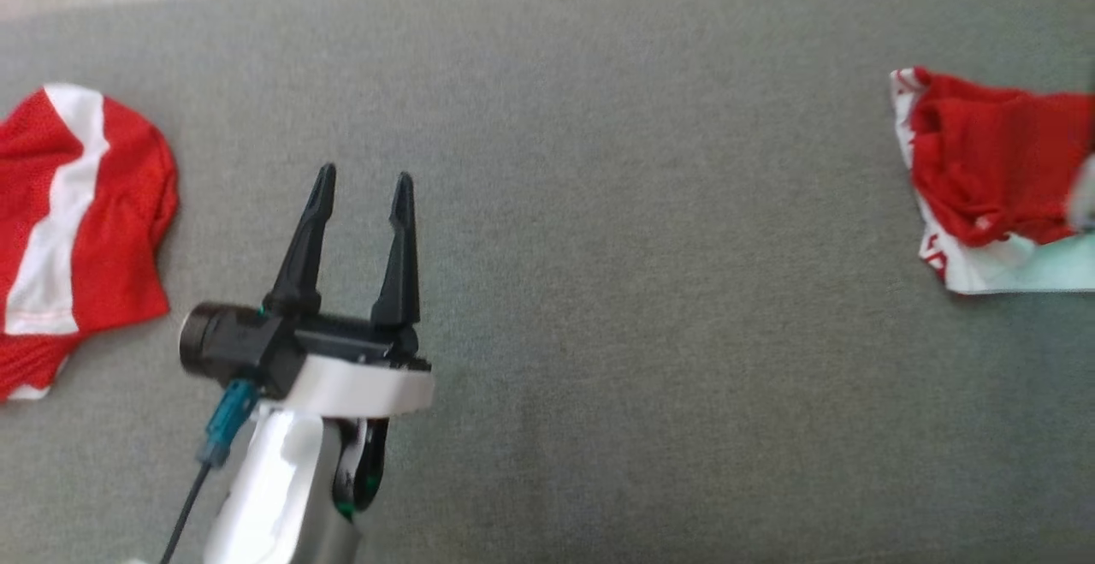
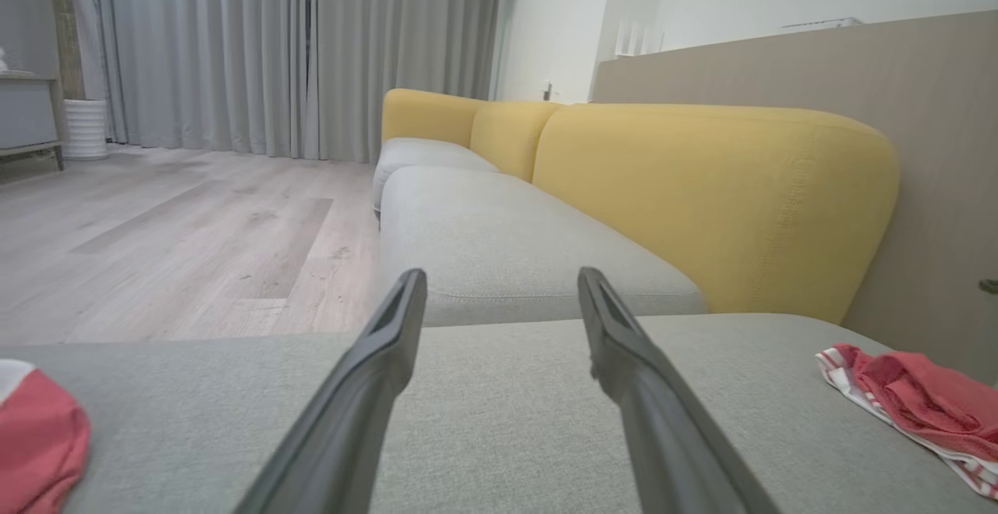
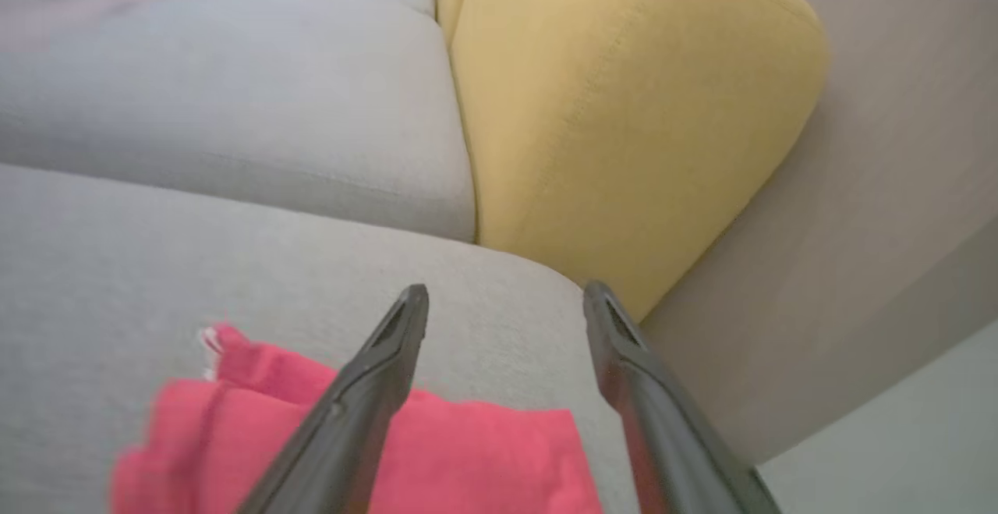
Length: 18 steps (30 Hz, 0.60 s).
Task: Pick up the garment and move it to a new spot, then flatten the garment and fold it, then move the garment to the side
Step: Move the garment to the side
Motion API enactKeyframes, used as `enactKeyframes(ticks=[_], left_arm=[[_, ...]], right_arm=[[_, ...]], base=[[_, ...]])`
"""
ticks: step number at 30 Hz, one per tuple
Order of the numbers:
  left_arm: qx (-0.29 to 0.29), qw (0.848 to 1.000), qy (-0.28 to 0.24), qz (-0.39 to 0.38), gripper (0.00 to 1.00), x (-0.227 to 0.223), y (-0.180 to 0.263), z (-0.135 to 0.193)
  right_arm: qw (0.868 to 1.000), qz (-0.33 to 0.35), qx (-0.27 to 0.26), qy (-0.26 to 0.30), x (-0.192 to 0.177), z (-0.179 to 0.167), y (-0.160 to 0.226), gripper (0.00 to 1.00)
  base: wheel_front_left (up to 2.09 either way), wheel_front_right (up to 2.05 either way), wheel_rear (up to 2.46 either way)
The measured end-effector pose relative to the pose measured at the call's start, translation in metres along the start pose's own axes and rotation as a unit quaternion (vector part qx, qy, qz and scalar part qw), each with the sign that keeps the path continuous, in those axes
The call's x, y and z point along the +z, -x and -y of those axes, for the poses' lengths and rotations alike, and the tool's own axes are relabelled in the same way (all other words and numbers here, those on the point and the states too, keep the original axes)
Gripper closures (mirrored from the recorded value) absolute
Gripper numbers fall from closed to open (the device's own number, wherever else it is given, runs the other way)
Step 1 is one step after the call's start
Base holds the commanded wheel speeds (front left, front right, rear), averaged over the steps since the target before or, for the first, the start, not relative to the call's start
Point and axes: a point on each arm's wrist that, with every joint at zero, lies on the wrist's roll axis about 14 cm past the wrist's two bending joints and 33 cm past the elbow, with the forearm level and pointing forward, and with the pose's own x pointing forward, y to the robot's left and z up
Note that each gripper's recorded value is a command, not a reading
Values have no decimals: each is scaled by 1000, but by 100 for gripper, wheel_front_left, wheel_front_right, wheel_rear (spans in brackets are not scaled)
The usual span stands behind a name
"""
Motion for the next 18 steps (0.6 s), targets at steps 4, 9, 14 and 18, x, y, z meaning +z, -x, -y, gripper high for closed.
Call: enactKeyframes(ticks=[4,9,14,18], left_arm=[[9,1000,-1,9,0,10,14,1],[11,1000,-6,23,0,24,32,6],[21,999,-3,27,0,30,54,6],[35,999,-3,19,0,25,69,0]], right_arm=[[996,74,13,-56,51,-24,8,0],[977,175,35,-120,121,-48,33,0],[964,194,62,-170,118,-74,68,0],[956,180,88,-214,95,-106,93,0]], base=[[0,0,0],[0,0,0],[0,0,0],[0,0,0]])
